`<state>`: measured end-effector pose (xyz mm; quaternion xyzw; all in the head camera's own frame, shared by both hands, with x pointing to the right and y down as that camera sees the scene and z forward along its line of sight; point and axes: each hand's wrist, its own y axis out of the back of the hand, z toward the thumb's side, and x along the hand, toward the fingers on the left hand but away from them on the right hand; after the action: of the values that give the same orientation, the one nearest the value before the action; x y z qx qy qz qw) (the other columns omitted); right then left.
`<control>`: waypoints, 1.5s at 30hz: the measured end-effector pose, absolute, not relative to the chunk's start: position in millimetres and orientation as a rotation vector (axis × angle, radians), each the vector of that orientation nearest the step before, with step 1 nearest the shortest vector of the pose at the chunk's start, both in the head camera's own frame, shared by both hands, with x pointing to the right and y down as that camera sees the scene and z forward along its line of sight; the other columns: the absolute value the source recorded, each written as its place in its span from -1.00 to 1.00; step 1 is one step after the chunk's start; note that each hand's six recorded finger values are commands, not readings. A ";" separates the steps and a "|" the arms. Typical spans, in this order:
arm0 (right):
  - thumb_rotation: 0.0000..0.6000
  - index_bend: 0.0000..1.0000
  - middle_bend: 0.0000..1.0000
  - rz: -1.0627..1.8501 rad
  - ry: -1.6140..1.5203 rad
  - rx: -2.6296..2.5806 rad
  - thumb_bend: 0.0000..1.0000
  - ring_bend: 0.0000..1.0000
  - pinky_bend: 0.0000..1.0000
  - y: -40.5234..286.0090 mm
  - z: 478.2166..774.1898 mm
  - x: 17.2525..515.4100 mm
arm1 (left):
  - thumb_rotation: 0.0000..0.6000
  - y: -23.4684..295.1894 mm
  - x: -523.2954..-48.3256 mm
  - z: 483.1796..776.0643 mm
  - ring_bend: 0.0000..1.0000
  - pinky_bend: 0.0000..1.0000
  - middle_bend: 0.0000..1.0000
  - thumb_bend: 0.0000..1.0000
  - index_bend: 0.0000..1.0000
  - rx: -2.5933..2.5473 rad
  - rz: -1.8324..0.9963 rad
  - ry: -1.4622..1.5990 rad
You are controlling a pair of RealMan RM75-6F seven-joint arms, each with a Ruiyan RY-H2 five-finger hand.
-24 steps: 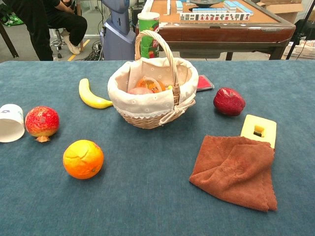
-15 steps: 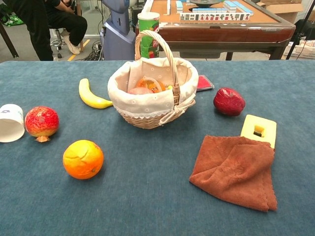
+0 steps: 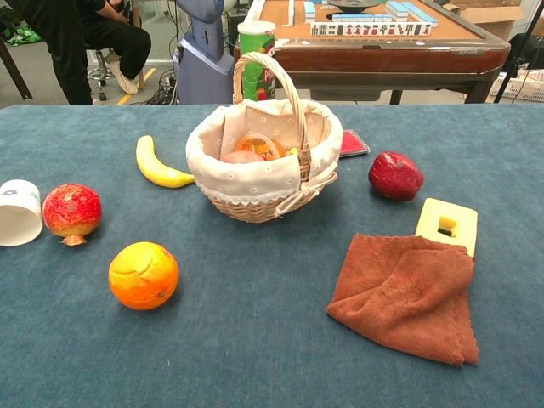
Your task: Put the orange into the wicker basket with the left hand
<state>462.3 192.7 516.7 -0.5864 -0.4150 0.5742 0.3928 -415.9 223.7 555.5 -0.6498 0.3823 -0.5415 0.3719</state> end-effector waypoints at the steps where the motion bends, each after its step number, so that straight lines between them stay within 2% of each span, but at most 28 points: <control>1: 1.00 -0.30 -0.41 1.456 -1.054 -1.486 -0.42 -0.39 -0.20 191.9 516.1 461.9 | 1.00 223.0 -412.7 555.6 -0.81 -0.45 -0.89 -0.56 -0.64 -1.689 -1.359 0.970; 15: 1.00 -0.30 -0.41 1.470 -1.045 -1.501 -0.42 -0.39 -0.20 192.9 520.1 457.2 | 1.00 215.8 -332.3 571.9 -0.81 -0.49 -0.89 -0.56 -0.63 -2.019 -0.892 0.530; 20: 1.00 -0.30 -0.41 1.485 -1.045 -1.499 -0.42 -0.39 -0.20 194.0 521.0 459.0 | 1.00 215.8 -316.0 580.6 -0.81 -0.49 -0.89 -0.56 -0.63 -2.038 -0.849 0.437; 27: 1.00 -0.30 -0.41 1.506 -1.044 -1.495 -0.42 -0.39 -0.20 196.5 521.5 461.0 | 1.00 215.7 -275.2 611.4 -0.81 -0.50 -0.89 -0.56 -0.63 -2.033 -0.763 0.203; 39: 1.00 -0.30 -0.41 1.521 -1.047 -1.490 -0.42 -0.39 -0.20 198.3 521.4 464.2 | 1.00 212.5 -258.4 657.3 -0.79 -0.50 -0.89 -0.56 -0.62 -1.982 -0.810 0.046; 42: 1.00 -0.30 -0.41 1.525 -1.050 -1.490 -0.42 -0.39 -0.20 199.1 521.7 465.6 | 1.00 213.7 -256.6 666.7 -0.74 -0.50 -0.86 -0.56 -0.60 -1.989 -0.828 0.036; 45: 1.00 -0.30 -0.41 1.527 -1.050 -1.490 -0.42 -0.39 -0.20 199.8 522.0 466.1 | 1.00 215.3 -253.3 673.2 -0.60 -0.50 -0.76 -0.56 -0.51 -1.996 -0.829 0.038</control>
<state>466.1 199.8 522.0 -0.5814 -0.4098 0.5960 0.3726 -253.3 215.3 673.2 -0.8148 0.0154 -0.3384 0.4705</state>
